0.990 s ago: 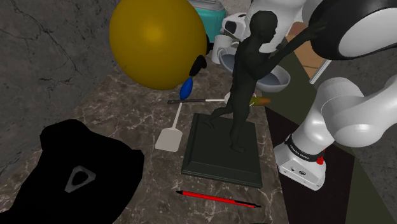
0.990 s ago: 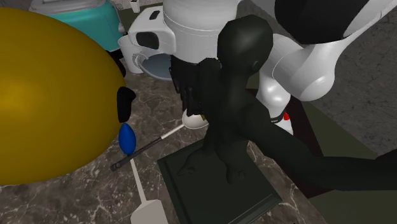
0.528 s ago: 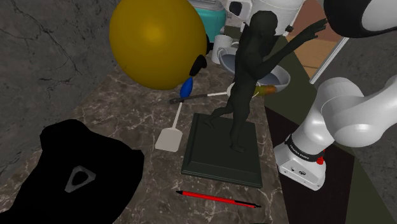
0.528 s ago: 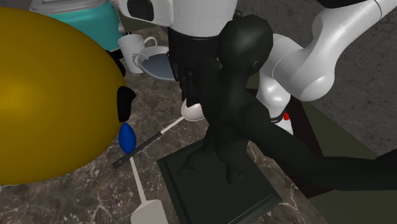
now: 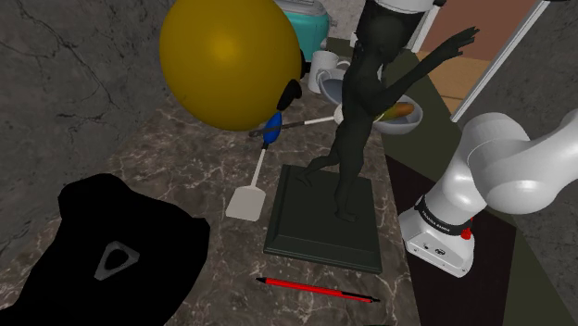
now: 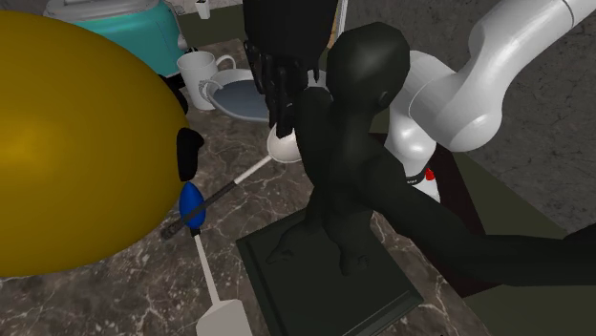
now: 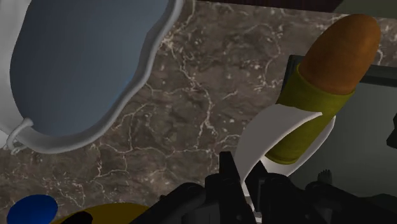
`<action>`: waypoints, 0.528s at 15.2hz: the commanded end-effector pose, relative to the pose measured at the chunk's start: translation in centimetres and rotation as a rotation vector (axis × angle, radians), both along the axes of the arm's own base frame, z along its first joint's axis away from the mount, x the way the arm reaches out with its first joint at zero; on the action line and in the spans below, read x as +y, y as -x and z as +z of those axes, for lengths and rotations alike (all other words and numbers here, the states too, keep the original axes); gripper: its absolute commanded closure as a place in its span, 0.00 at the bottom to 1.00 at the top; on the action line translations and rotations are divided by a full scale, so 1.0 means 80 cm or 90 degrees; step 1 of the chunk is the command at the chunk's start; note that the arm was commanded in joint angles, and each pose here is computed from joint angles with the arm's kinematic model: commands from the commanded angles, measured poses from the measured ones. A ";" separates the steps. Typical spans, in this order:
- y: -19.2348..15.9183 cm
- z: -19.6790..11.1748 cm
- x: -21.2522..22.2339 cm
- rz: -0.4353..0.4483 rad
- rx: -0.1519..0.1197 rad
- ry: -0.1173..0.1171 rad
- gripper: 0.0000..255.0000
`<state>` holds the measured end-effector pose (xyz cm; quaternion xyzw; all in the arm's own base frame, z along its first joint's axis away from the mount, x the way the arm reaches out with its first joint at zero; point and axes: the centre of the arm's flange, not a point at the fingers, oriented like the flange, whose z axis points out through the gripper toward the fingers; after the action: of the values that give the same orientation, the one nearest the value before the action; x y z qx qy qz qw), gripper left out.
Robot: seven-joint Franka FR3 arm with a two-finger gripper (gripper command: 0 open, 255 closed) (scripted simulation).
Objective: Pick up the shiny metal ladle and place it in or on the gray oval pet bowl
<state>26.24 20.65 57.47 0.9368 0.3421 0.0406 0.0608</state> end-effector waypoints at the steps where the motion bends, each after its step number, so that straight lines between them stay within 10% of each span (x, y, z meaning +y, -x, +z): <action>1: 0.000 0.013 0.000 -0.001 0.000 0.000 1.00; 8: 0.000 0.056 0.000 -0.001 0.000 0.000 1.00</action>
<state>26.25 20.54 61.57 0.9369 0.3418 0.0402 0.0609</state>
